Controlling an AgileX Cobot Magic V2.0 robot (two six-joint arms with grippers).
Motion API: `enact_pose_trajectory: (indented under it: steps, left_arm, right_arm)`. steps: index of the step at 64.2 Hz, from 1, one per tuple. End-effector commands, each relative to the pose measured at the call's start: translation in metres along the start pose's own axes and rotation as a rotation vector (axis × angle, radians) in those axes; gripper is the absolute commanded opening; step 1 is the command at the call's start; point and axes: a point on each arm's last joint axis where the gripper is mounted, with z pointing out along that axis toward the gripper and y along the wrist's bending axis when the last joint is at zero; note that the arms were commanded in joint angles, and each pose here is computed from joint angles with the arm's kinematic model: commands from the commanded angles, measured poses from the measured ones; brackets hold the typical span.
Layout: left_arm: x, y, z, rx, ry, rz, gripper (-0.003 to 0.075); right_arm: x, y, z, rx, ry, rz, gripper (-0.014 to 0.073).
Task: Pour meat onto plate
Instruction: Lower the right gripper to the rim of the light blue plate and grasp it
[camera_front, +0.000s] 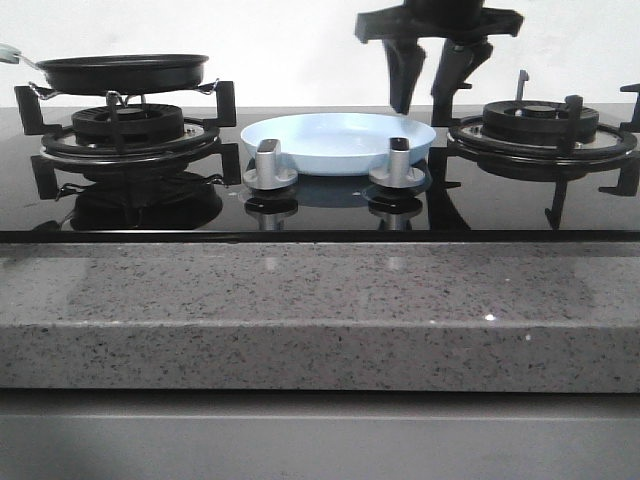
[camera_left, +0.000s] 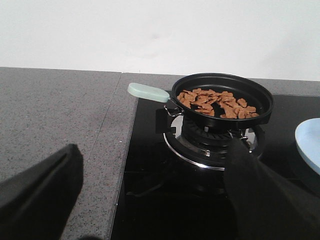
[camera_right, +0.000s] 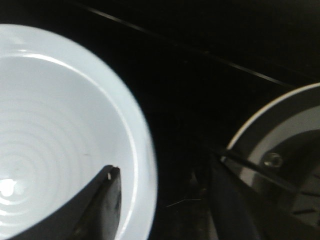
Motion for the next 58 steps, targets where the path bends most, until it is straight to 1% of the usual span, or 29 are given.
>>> enact_pose_trajectory:
  steps: [1, 12, 22, 35, 51, 56, 58]
  left_arm:
    - [-0.02, -0.002, -0.003, 0.012, -0.118, -0.013, 0.0562]
    - [-0.02, -0.002, -0.003, 0.012, -0.118, -0.013, 0.0562]
    - [-0.02, -0.002, -0.003, 0.012, -0.118, -0.013, 0.0562]
    - [-0.02, -0.002, -0.003, 0.012, -0.118, -0.013, 0.0562]
    - [-0.02, -0.002, -0.003, 0.012, -0.118, -0.013, 0.0562]
    - [-0.02, -0.002, -0.003, 0.012, -0.118, -0.013, 0.0562]
    - [-0.02, -0.002, -0.003, 0.012, -0.118, -0.013, 0.0562]
  right_arm:
    - [-0.001, -0.002, -0.04, -0.006, -0.022, -0.002, 0.0409]
    - [-0.001, 0.002, -0.039, -0.05, -0.019, 0.007, 0.0409]
    - [0.0, 0.002, -0.032, -0.052, 0.002, 0.007, 0.0409]
    - [0.002, 0.003, -0.014, -0.066, 0.042, 0.0, 0.04]
    - [0.004, 0.003, -0.003, -0.07, 0.066, 0.0, 0.0297]
    - [0.004, 0.003, -0.003, -0.07, 0.066, 0.0, 0.0212]
    - [0.004, 0.003, -0.003, -0.07, 0.067, 0.001, 0.0152]
